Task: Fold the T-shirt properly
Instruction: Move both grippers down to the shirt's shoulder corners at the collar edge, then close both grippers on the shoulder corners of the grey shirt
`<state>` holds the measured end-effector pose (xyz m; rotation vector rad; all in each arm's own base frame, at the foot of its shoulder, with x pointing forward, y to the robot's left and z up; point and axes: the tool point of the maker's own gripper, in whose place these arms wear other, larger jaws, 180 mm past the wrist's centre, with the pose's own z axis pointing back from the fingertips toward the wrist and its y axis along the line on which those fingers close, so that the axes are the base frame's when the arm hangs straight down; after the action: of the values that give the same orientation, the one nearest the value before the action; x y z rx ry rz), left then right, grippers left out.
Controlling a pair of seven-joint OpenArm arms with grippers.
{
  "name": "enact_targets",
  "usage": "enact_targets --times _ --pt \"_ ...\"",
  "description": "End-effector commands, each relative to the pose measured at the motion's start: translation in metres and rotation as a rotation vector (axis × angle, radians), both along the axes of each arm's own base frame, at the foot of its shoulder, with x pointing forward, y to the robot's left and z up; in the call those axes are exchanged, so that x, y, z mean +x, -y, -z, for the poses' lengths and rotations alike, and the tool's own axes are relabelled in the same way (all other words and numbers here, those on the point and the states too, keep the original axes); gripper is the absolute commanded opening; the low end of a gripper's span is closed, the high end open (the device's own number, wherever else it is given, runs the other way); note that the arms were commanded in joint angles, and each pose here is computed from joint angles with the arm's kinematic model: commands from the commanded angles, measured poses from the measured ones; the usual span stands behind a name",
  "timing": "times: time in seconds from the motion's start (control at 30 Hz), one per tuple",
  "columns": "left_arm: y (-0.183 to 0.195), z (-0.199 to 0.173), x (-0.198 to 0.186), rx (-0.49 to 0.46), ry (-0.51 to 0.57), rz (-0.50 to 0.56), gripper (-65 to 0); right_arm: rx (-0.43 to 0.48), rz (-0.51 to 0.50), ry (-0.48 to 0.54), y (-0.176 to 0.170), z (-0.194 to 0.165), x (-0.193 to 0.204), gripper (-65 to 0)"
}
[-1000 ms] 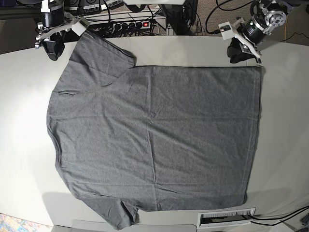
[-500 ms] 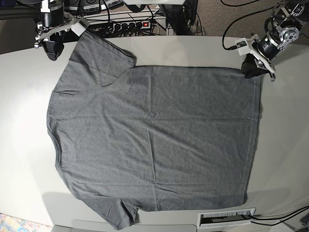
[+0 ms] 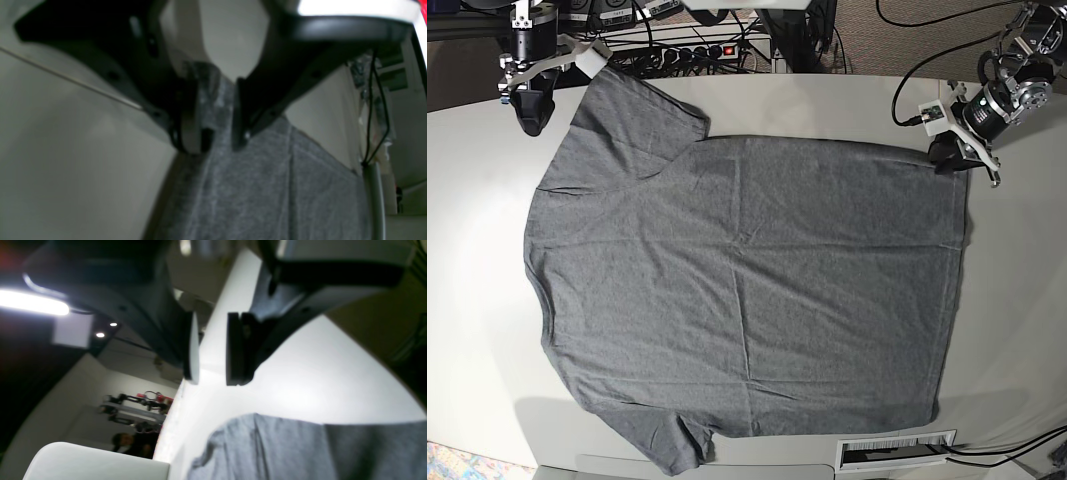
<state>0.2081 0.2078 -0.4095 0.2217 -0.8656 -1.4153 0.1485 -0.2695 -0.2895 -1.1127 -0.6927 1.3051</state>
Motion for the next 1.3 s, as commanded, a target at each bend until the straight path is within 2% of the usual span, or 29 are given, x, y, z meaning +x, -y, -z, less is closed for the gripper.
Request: enact_targets --times 0.0,0.1,0.23,0.37,0.5,0.63,0.8,1.1,1.27 --pt "-0.005 0.013 -0.018 0.037 -0.103 0.032 -46.9 -0.012 -0.012 0.041 -0.001 -0.011 0.004 -49.9" --pt "-0.001 0.019 -0.029 0.033 -0.163 0.06 -48.5 -0.017 0.001 0.046 0.001 -0.012 0.004 -49.9" --pt "0.0 0.022 -0.036 0.036 -0.206 0.076 -65.0 0.013 0.022 0.027 0.003 -0.008 0.002 -49.9" --pt "0.001 0.025 -0.041 0.036 -0.235 0.089 -65.0 0.056 0.049 -0.068 0.004 0.01 -0.006 -49.8" --pt "0.007 0.024 -0.047 0.033 -0.271 0.119 -65.0 0.138 0.053 -0.182 -0.003 0.03 -0.013 -48.8" --pt "0.018 0.016 -0.053 0.006 -0.298 0.136 -65.0 0.256 0.091 -0.255 -0.009 0.045 -0.012 -41.9" --pt "0.017 0.009 -0.056 0.047 -0.296 0.139 -65.0 0.321 0.093 -0.303 -0.017 0.053 -0.007 -41.8" --pt "0.012 0.008 -0.054 0.063 -0.289 0.135 -65.0 0.51 0.06 -0.536 -0.049 0.08 -0.027 -41.4" --pt "0.012 0.008 -0.055 0.063 -0.29 0.135 -65.0 0.533 0.061 -0.556 -0.052 0.082 -0.03 -38.6"
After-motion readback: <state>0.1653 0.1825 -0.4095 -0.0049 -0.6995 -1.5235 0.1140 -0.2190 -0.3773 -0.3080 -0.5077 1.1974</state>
